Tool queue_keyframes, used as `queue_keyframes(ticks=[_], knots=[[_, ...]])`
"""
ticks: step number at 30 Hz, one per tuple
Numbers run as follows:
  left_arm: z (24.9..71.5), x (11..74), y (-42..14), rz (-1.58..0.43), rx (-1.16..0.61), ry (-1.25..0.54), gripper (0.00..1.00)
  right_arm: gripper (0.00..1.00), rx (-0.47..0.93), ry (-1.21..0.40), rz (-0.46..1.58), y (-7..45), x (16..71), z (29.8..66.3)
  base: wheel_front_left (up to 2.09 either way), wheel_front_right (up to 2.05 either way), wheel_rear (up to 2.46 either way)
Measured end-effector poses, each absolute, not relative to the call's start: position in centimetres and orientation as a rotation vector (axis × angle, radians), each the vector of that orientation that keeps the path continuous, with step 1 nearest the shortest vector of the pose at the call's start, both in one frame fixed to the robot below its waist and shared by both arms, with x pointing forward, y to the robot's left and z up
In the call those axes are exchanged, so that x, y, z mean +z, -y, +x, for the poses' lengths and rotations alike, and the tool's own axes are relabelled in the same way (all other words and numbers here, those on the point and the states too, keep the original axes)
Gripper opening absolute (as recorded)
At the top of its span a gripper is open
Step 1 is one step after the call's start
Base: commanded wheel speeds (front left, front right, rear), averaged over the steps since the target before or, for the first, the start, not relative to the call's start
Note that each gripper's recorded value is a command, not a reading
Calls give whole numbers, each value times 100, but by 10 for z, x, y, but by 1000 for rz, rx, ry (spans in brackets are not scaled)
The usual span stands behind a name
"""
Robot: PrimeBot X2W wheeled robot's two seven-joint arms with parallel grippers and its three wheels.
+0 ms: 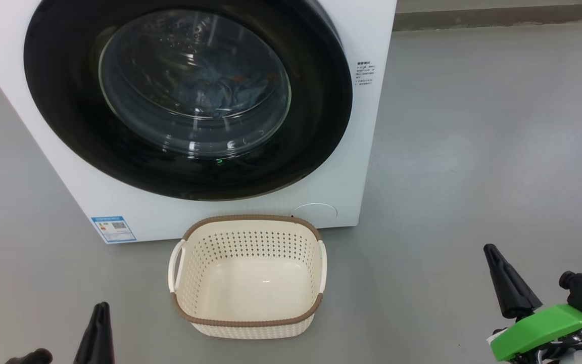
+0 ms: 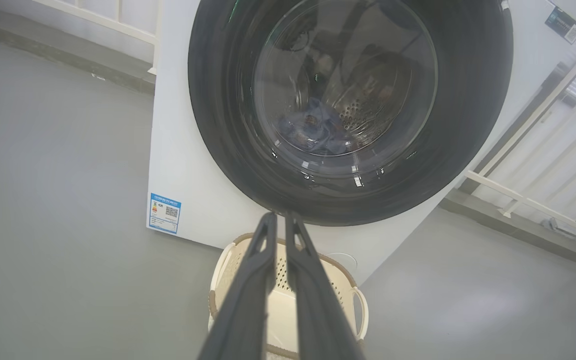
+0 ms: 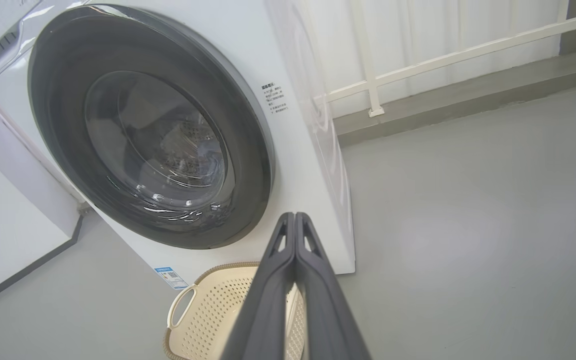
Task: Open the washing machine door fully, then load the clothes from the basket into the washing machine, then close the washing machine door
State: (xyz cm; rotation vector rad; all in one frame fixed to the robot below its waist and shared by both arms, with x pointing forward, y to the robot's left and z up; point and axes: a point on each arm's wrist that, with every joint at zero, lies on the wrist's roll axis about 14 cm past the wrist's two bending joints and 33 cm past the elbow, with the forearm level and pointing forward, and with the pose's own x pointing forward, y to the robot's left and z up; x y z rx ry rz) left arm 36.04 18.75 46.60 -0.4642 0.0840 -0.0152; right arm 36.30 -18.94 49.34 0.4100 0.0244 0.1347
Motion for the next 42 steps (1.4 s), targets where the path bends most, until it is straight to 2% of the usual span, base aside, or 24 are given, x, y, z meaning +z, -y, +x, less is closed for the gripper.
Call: queue_keyframes(ticks=[42], knots=[[363,459,-193,-877,69,-134,0,0,11,-63,834,201,487,370,0,0,0]])
